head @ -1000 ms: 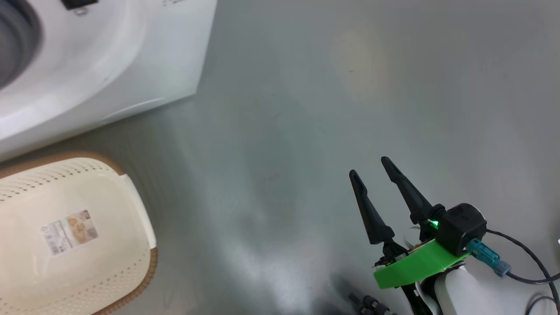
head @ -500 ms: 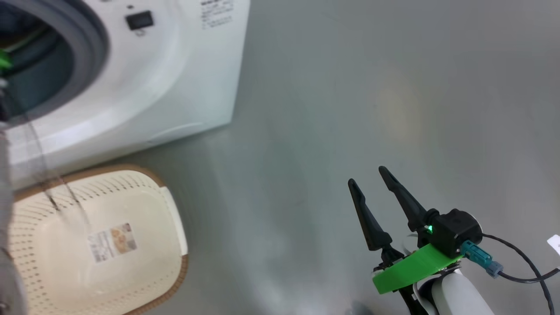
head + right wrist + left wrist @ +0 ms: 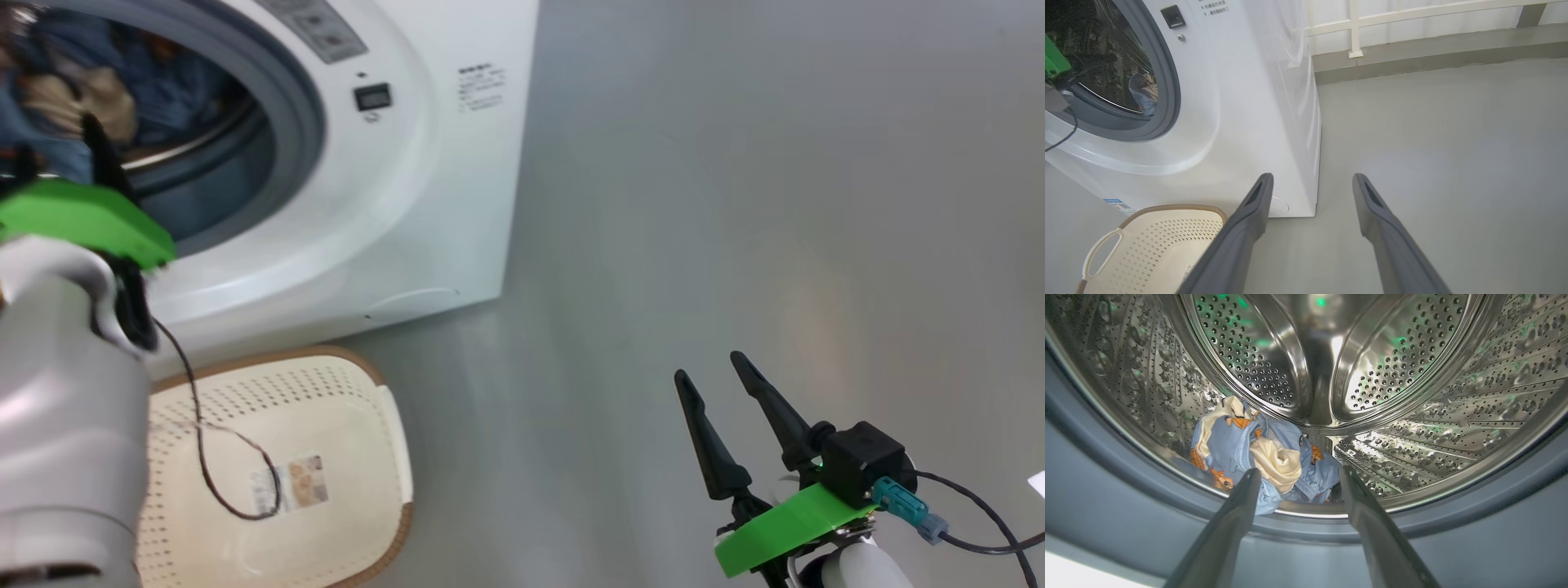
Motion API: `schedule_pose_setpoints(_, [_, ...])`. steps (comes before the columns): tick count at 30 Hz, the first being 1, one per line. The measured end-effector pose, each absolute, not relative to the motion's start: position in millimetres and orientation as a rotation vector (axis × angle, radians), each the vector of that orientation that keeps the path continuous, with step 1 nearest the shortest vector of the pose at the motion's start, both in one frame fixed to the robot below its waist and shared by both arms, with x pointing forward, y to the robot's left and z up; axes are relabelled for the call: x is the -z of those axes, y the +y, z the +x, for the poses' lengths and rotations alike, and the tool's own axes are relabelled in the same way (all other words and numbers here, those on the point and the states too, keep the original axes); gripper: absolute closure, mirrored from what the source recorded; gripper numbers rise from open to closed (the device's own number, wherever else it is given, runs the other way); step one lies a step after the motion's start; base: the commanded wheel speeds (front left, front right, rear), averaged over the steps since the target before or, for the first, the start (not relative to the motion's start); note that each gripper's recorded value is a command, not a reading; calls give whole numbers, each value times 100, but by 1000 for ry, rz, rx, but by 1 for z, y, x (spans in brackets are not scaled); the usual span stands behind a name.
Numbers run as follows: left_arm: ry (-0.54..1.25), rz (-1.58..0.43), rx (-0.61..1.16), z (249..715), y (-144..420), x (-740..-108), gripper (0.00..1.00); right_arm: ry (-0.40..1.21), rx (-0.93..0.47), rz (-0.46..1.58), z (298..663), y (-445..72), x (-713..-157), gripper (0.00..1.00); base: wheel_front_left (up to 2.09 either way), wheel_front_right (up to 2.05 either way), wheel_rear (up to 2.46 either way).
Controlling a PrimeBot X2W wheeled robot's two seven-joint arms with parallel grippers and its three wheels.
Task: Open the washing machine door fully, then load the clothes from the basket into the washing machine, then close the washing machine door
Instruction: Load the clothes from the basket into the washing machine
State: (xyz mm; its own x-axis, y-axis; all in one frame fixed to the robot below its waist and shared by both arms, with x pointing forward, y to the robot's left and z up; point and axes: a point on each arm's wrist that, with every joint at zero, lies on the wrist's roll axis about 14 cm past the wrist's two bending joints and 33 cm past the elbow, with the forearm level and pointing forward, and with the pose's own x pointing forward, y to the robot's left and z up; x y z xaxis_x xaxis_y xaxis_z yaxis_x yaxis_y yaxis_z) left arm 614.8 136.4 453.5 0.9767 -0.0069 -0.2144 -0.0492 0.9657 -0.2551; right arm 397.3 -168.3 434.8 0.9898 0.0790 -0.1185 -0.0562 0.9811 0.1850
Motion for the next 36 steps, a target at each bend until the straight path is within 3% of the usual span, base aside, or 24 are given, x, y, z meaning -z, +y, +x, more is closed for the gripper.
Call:
schedule_pose_setpoints(11, [134,-272,-28,566,151,-470,0,88,-98,198,396,-158,-448,0,0,0,0])
schedule_pose_setpoints(36, [191,-252,6,444,148,-433,0,14,-152,199,396,-142,-475,0,0,0,0])
